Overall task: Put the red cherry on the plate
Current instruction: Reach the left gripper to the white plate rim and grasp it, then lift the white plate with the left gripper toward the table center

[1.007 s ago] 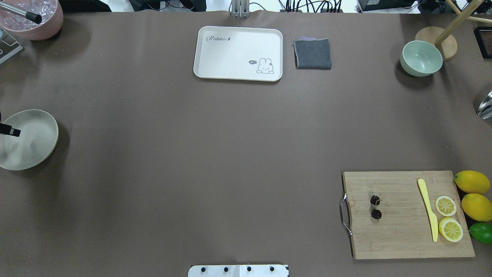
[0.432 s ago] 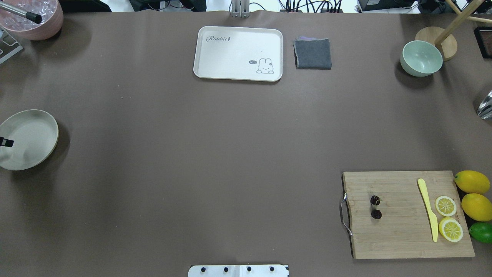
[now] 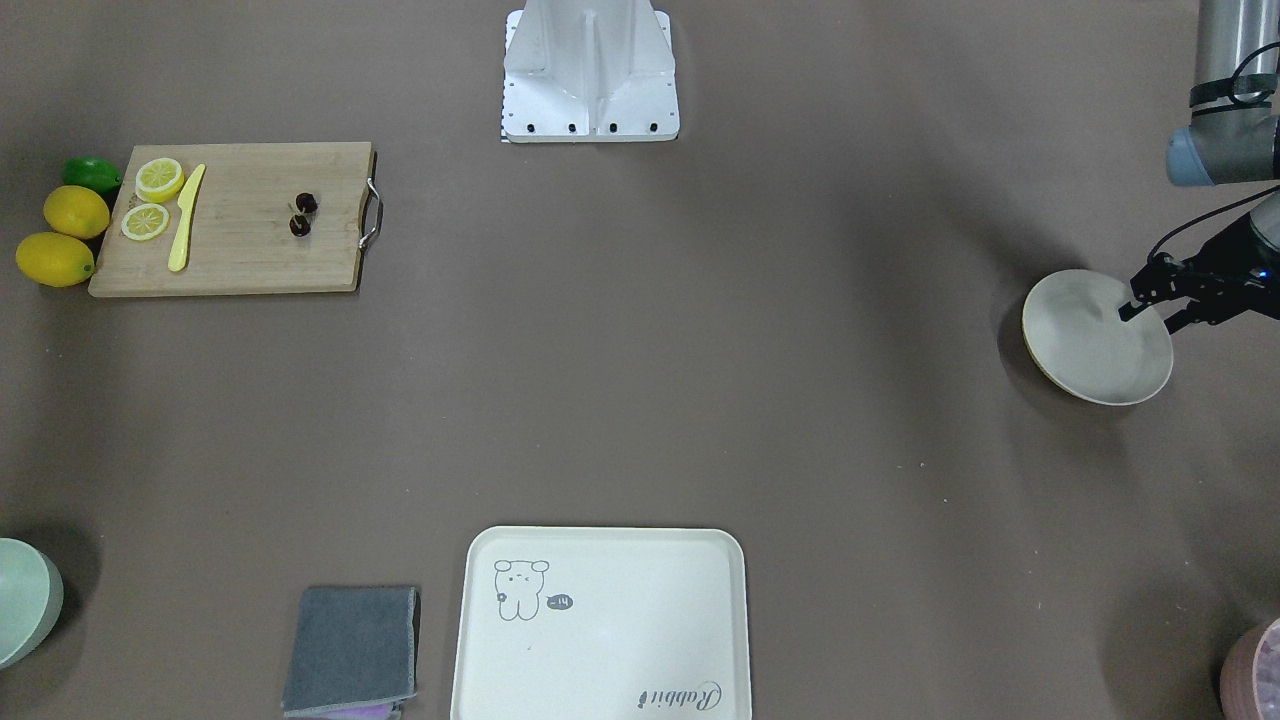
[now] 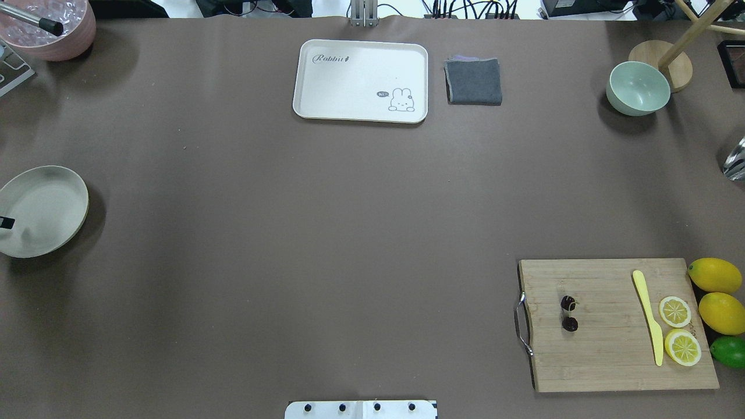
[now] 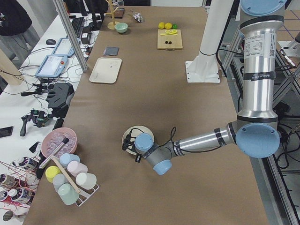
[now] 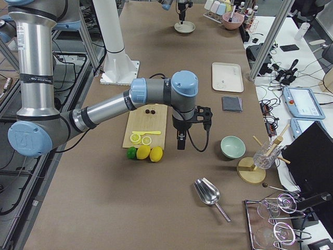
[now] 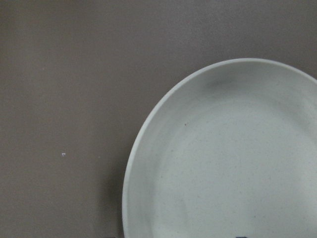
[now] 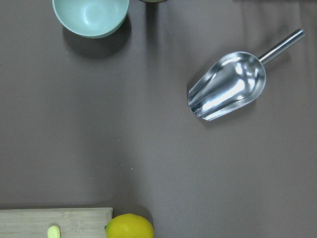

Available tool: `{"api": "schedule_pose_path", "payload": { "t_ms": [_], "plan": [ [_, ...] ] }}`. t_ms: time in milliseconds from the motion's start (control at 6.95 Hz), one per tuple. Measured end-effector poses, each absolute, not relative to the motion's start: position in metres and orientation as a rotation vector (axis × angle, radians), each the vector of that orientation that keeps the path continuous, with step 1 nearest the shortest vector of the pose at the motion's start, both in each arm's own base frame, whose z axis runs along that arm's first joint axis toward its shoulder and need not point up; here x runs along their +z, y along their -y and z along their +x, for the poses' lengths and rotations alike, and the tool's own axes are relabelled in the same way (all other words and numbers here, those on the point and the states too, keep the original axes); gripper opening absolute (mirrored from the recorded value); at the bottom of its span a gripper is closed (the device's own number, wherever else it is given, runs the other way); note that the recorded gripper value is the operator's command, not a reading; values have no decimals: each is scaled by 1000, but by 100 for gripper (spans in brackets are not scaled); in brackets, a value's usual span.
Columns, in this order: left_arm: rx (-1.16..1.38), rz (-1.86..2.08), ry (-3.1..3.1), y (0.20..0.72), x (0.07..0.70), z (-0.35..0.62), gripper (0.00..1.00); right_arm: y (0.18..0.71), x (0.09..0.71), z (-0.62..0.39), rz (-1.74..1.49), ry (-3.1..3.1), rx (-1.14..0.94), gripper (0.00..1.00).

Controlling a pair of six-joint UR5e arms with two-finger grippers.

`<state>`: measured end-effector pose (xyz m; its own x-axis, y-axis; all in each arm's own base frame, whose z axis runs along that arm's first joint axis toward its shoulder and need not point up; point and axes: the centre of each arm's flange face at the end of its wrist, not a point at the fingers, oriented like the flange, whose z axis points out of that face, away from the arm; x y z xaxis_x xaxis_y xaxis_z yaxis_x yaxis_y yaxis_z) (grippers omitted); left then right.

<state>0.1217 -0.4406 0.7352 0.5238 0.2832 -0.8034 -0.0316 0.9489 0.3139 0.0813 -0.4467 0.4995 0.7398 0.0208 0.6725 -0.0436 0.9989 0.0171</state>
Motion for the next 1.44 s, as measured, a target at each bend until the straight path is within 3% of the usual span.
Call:
{"api": "schedule_pose_path", "payload": {
  "t_ms": [144, 863, 1151, 1439],
  "plan": [
    [195, 277, -1004, 440, 736, 121, 0, 447, 499, 81, 34, 737, 35, 100],
    [195, 206, -1127, 444, 707, 124, 0, 449, 496, 82, 40, 737, 34, 100],
    [90, 94, -1299, 489, 605, 101, 0, 449, 495, 82, 42, 736, 35, 100],
    [4, 29, -1321, 537, 456, 106, 0, 449, 493, 84, 47, 736, 37, 100]
  ]
}}
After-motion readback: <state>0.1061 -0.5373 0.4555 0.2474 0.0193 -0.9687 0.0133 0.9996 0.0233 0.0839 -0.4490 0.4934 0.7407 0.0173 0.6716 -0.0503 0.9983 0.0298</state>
